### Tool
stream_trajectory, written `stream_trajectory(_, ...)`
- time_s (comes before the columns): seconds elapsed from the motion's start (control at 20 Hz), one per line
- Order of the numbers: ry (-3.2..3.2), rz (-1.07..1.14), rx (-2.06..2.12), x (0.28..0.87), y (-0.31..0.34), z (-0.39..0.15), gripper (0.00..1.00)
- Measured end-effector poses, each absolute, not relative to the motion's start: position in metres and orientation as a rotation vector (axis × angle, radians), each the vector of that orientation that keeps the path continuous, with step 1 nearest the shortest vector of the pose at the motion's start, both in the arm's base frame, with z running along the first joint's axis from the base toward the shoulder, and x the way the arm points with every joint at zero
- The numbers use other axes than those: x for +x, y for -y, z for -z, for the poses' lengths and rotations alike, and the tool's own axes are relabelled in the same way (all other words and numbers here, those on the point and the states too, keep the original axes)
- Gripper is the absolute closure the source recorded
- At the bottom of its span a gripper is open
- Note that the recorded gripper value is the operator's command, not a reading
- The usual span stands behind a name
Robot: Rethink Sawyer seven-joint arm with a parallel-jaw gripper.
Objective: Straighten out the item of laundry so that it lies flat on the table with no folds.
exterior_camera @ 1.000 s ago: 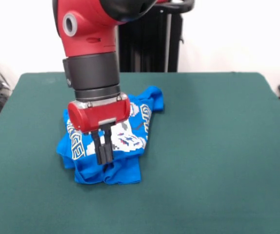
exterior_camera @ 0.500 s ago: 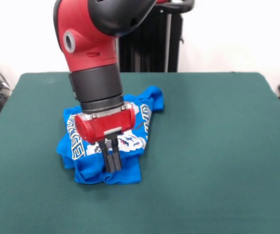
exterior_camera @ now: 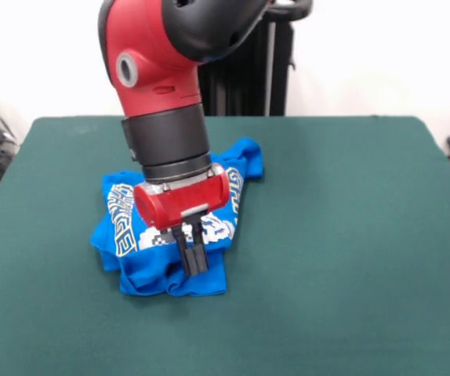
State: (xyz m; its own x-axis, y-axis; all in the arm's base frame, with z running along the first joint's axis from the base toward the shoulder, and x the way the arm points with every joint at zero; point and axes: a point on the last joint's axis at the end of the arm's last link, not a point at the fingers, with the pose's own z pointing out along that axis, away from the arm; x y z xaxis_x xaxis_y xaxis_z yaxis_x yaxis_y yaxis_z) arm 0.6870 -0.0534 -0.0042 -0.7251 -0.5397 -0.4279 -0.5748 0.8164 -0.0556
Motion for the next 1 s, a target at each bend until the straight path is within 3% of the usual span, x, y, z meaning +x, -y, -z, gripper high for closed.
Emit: stream_trajectory(1.0, -2.655, -0.068, -1.123, 0.655, 0.027, 0.048, 1.00)
